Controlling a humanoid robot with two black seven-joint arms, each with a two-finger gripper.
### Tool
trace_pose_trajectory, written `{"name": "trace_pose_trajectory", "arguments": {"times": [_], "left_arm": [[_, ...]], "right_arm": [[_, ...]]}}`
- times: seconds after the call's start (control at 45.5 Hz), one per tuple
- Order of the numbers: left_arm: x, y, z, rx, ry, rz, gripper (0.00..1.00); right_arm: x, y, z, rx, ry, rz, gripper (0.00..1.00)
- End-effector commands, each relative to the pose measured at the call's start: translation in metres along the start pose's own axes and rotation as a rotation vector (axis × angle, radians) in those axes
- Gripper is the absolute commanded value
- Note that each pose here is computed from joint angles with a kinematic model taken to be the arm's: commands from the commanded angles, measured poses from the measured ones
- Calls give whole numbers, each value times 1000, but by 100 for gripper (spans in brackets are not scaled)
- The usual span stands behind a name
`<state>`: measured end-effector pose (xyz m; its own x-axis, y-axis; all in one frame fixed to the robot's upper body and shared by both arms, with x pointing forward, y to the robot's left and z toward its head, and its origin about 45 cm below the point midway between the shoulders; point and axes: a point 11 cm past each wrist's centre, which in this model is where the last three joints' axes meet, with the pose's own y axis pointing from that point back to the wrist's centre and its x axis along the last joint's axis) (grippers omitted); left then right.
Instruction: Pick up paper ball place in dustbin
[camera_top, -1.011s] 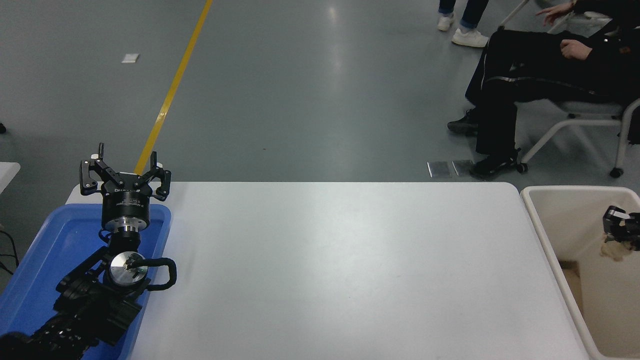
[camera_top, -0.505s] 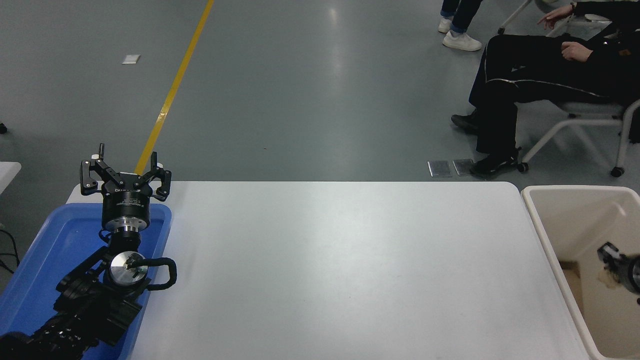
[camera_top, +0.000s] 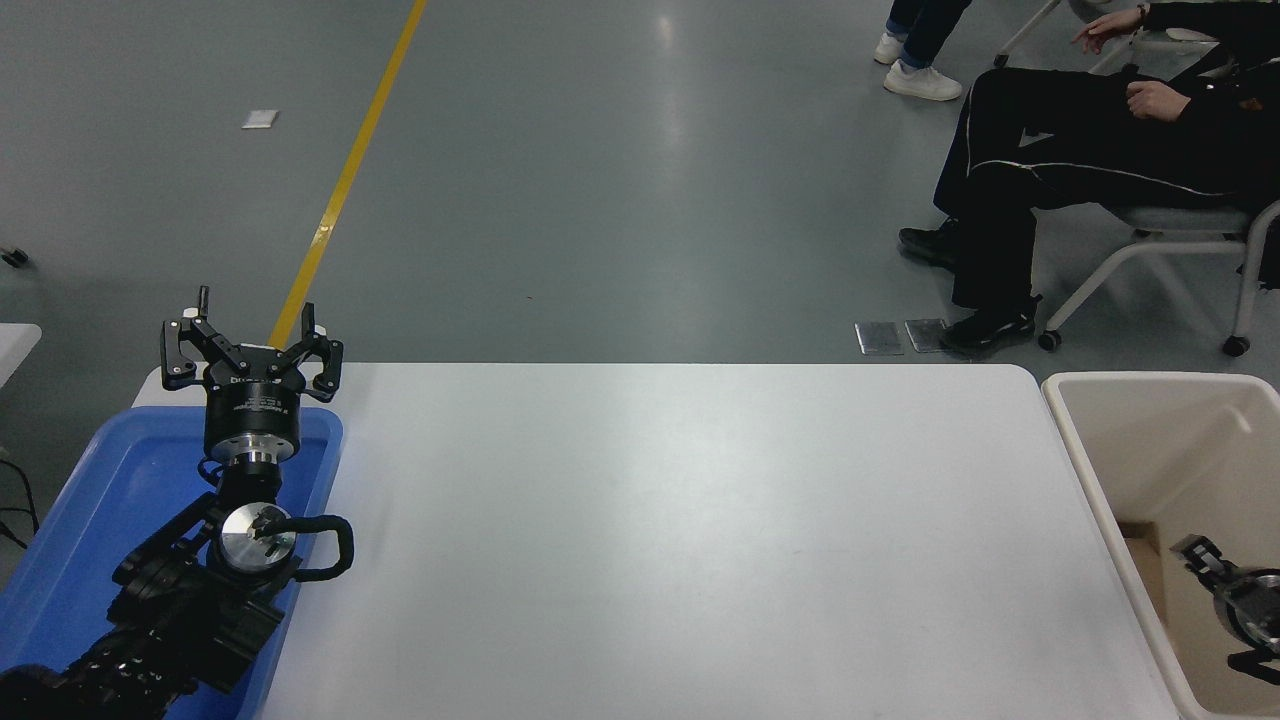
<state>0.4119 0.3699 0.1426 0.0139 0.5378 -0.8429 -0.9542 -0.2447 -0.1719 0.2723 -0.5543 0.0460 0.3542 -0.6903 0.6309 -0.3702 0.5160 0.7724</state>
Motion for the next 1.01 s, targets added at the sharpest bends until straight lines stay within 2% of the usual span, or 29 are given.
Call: {"name": "trace_pose_trajectory", "arguments": {"times": [0.0,0.176,0.352,0.527,0.747,0.989], "left_arm": [[0,0,0,0,0,0,99],[0,0,0,0,0,0,99],[0,0,0,0,0,0,99],[0,0,0,0,0,0,99],[0,0,0,1,-1,-1,99],[0,0,0,1,-1,-1,99]], "right_arm": [[15,6,-30,61,-32,4,100],[38,30,-65,156,-53,-73,100],[23,79,-96,274,-8,-260,100],[-8,132,-127,343,189,-389,100],[4,186,-141,401,326,-402,100],[-2,293,-147,498,576,-606,100]]}}
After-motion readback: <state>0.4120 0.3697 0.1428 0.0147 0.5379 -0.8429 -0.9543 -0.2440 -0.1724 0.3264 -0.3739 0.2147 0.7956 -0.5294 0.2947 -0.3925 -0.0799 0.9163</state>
